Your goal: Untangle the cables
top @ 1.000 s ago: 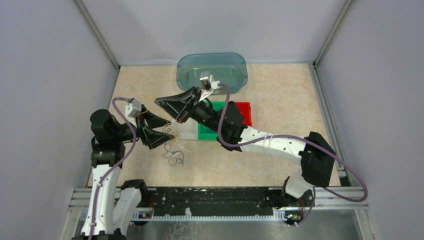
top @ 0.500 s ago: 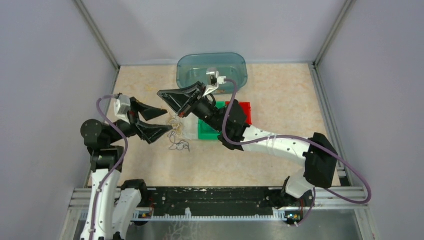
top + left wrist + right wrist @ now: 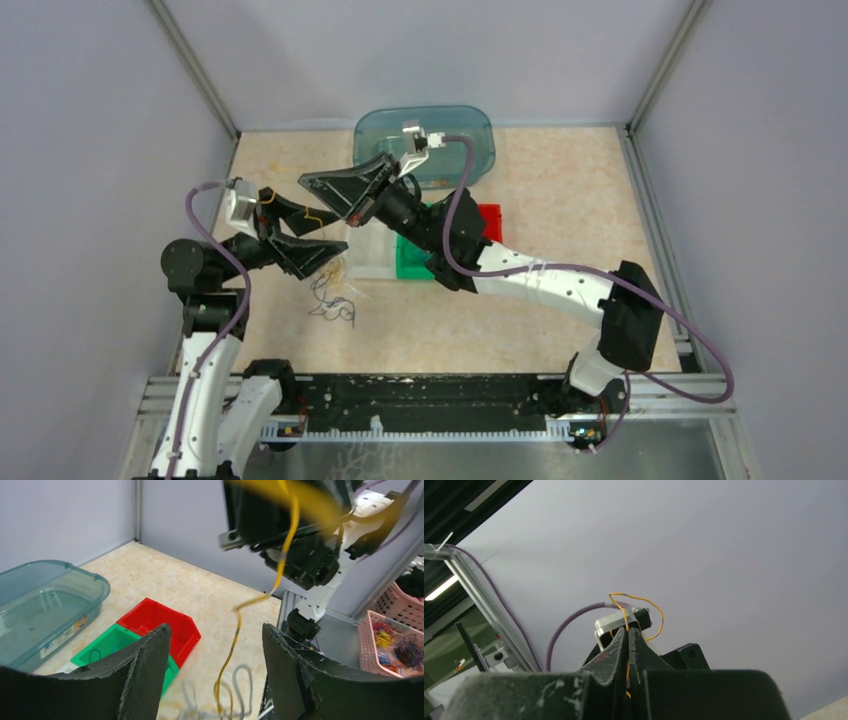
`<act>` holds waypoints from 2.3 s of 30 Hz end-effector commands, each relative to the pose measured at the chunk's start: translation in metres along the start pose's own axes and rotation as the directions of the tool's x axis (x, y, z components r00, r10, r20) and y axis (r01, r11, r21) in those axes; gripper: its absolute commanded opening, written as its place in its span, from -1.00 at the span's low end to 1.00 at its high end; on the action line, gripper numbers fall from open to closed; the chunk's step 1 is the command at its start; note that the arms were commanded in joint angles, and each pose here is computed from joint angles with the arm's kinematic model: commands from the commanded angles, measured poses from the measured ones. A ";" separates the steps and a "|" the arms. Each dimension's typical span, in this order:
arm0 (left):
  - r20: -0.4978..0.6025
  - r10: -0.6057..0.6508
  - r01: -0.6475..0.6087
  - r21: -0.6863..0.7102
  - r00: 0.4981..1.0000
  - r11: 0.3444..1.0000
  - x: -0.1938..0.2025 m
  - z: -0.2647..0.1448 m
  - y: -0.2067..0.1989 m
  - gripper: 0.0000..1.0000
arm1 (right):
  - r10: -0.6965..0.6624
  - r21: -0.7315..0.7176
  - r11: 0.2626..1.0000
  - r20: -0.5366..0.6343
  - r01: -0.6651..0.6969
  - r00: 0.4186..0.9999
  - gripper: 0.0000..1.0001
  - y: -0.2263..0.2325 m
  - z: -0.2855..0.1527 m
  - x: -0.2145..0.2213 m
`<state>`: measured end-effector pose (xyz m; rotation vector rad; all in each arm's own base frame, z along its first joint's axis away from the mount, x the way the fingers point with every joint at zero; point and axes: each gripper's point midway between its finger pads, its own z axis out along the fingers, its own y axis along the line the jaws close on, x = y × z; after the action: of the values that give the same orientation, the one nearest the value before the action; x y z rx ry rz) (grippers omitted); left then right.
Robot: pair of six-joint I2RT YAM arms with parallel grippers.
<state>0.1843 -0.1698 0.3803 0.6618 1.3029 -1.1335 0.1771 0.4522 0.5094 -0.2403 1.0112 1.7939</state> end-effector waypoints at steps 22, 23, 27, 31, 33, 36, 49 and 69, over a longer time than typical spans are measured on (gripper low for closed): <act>-0.111 0.012 -0.003 0.078 0.994 0.997 0.049 -0.002 -0.008 -0.57 | -0.153 -0.069 0.984 0.123 0.163 0.980 -1.00 0.057 0.004 -0.071; -0.121 0.010 -0.001 0.076 0.993 0.997 0.053 -0.003 -0.007 -0.57 | -0.162 -0.065 0.983 0.129 0.171 0.978 -1.00 0.058 0.003 -0.074; -0.152 0.023 -0.012 0.076 0.988 0.997 0.069 -0.006 -0.002 -0.57 | -0.172 -0.066 0.981 0.144 0.183 0.974 -1.00 0.061 0.003 -0.084; -0.199 0.069 -0.056 0.069 0.978 0.996 0.090 -0.012 0.006 -0.56 | -0.184 -0.069 0.978 0.150 0.195 0.971 -1.00 0.063 0.004 -0.087; -0.221 0.091 -0.080 0.058 0.971 0.995 0.099 -0.015 0.011 -0.56 | -0.195 -0.069 0.976 0.157 0.207 0.968 -1.00 0.064 0.005 -0.092; -0.242 0.115 -0.109 0.041 0.963 0.993 0.108 -0.018 0.017 -0.55 | -0.219 -0.064 0.970 0.177 0.234 0.959 -1.00 0.067 0.005 -0.101; -0.386 0.329 -0.378 -0.055 0.862 0.924 0.154 -0.043 0.063 -0.35 | -0.321 -0.008 0.943 0.233 0.332 0.918 -1.00 0.076 -0.006 -0.141; -0.525 0.347 -0.452 -0.083 0.778 0.888 0.192 -0.070 0.081 -0.53 | -0.364 0.007 0.928 0.237 0.373 0.901 -1.00 0.102 -0.020 -0.169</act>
<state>0.2189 -0.1223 0.1568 1.0397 1.6186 -0.4237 0.1810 0.3432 0.6041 -0.2495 0.8237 1.4397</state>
